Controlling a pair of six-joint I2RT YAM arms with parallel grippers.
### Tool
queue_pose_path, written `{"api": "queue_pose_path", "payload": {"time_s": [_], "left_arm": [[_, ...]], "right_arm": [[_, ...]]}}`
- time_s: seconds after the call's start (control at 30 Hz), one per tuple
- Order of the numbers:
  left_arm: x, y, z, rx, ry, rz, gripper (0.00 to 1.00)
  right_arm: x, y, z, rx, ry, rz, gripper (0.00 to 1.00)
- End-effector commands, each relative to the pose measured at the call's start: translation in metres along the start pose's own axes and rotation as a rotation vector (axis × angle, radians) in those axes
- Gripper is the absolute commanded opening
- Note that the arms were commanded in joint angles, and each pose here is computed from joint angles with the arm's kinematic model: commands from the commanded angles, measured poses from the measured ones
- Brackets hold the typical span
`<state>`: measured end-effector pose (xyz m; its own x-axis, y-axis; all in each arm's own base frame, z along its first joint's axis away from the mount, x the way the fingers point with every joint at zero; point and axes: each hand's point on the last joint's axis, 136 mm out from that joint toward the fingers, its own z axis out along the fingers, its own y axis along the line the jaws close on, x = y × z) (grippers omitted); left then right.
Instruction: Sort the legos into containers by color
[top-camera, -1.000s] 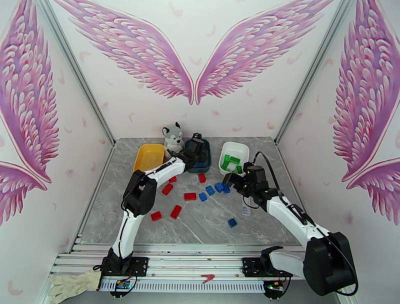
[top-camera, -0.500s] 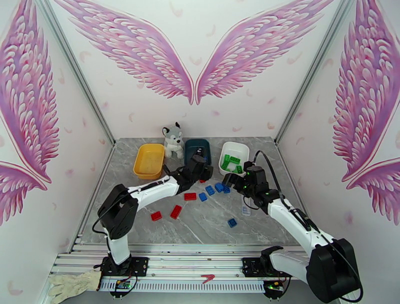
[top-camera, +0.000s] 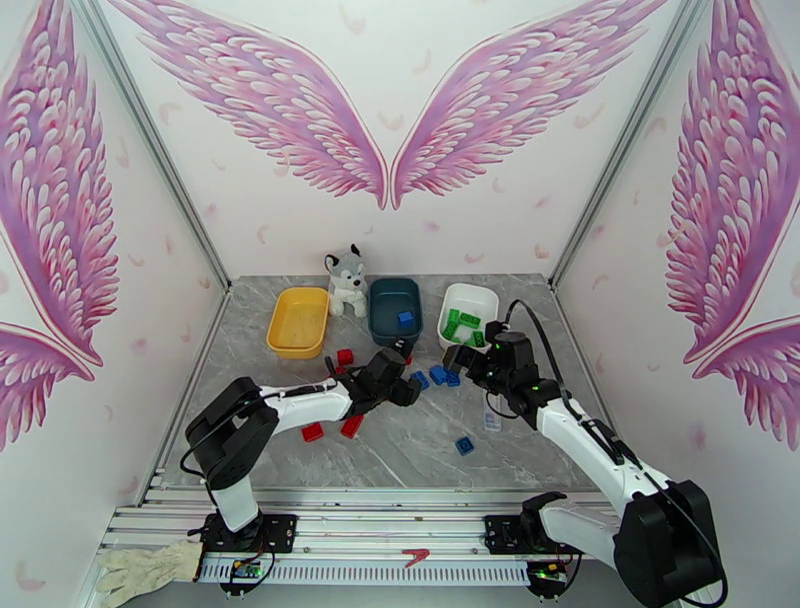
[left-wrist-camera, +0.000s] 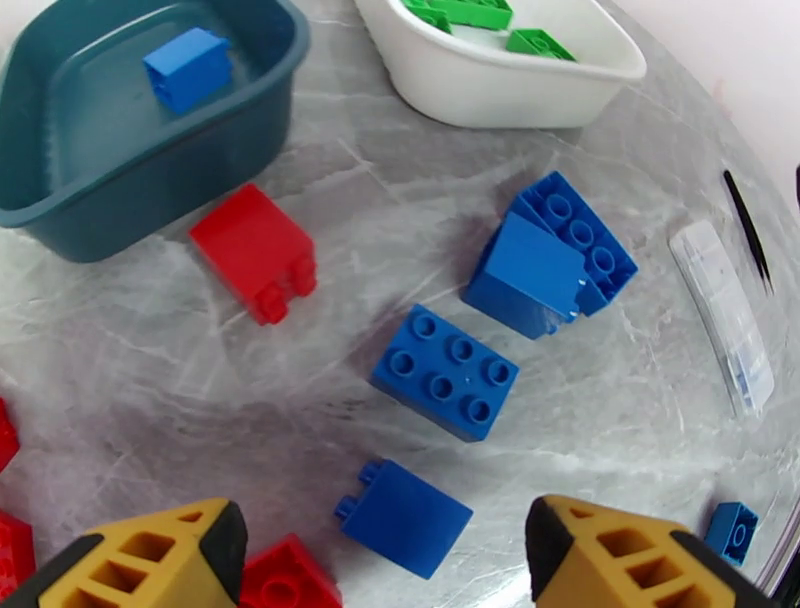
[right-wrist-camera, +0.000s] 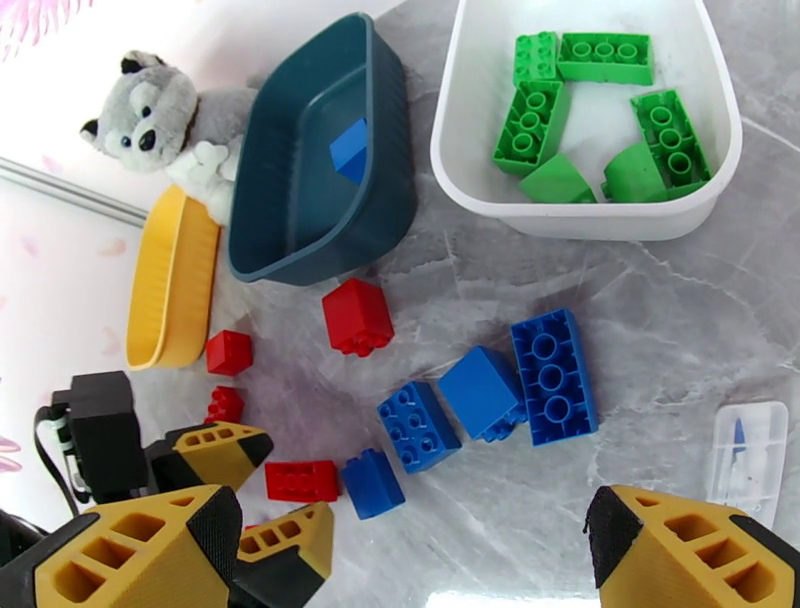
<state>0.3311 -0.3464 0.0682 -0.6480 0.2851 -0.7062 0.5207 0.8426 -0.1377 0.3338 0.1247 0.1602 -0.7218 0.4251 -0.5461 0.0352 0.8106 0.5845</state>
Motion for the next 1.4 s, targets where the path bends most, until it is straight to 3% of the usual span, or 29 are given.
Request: {"api": "queue_pose_path", "payload": {"time_s": [0.0,0.73,1.37], "left_arm": [[0.004,-0.003,0.016,0.020,0.024,0.037,0.78],[0.040,-0.003,0.043,-0.024,0.261,0.185,0.72],[0.041,-0.015,0.038,-0.094,0.246,0.244,0.55]], "right_arm": [[0.001,0.009,-0.001,-0.044,0.001,-0.003,0.97],[-0.002,0.002,-0.003,-0.006,-0.015,-0.005,0.97],[-0.002,-0.003,0.000,0.019,-0.017,0.000,0.96]]}}
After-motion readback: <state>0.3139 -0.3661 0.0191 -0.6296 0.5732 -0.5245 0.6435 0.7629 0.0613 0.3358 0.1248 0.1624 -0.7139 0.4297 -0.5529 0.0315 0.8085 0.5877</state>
